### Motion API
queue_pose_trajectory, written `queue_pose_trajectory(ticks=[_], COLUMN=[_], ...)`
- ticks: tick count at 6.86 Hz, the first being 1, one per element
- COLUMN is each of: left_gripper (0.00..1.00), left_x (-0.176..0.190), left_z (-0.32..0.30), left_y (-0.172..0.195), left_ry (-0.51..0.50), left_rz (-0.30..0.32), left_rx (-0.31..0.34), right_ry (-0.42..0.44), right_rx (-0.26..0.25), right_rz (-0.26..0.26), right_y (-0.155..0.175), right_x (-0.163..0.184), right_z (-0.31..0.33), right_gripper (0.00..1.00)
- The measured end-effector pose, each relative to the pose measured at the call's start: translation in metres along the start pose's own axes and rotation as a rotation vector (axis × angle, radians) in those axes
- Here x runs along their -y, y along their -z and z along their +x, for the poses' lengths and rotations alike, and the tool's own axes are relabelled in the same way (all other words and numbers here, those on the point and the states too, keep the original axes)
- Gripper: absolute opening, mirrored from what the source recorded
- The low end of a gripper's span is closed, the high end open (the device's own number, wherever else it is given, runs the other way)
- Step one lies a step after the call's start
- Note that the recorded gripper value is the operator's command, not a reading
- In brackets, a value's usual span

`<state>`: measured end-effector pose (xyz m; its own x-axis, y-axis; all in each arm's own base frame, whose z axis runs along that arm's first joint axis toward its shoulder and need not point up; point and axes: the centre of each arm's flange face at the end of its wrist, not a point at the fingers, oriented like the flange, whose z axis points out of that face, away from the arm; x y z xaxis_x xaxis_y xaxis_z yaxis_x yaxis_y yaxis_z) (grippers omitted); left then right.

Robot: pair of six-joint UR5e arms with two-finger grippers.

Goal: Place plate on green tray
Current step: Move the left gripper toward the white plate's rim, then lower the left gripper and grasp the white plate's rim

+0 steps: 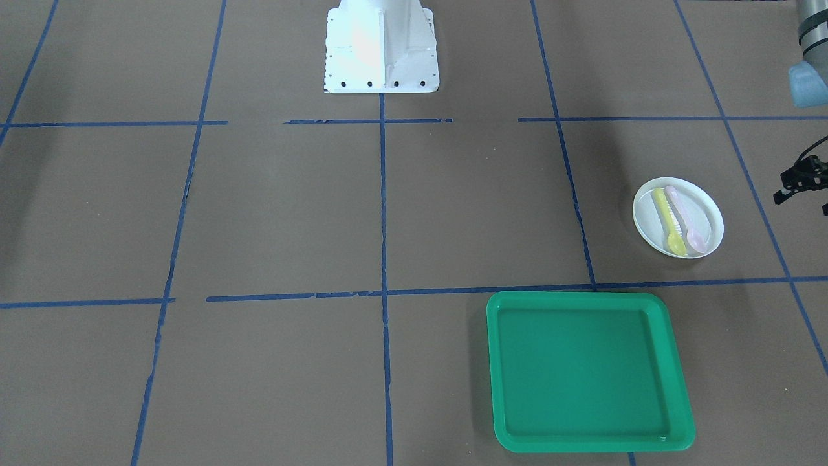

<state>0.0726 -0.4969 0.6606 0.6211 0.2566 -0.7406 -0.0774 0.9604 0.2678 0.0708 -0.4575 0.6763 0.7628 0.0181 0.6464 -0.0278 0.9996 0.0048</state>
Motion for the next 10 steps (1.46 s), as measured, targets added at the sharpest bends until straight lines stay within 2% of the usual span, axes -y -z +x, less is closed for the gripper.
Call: queue_pose_trajectory(ticks=[2,4,5,6,9,10], left_gripper=[1.0,0.97,0.34,0.0,0.0,0.0], left_x=[-0.014,-0.024,-0.028,-0.031,-0.033,-0.035], left_z=[0.021,0.037,0.045,0.049,0.052,0.057], left_y=[-0.047,-0.078,-0.087,-0.093,-0.095,-0.094], left_ry=[0.048,0.077,0.083,0.085,0.086,0.083], left_rz=[0.01,0.005,-0.006,-0.015,-0.031,-0.052], left_rx=[-0.035,-0.031,-0.036,-0.04,-0.053,-0.087], right_ry=[0.0,0.0,0.0,0.0,0.0,0.0], right_rx=[0.0,-0.001,0.0,0.0,0.0,0.0], right_rz=[0.0,0.0,0.0,0.0,0.0,0.0], right_y=[0.0,0.0,0.0,0.0,0.0,0.0], right_x=[0.0,0.0,0.0,0.0,0.0,0.0], right_z=[0.0,0.0,0.0,0.0,0.0,0.0], right_gripper=[1.0,1.0,1.0,1.0,1.0,1.0])
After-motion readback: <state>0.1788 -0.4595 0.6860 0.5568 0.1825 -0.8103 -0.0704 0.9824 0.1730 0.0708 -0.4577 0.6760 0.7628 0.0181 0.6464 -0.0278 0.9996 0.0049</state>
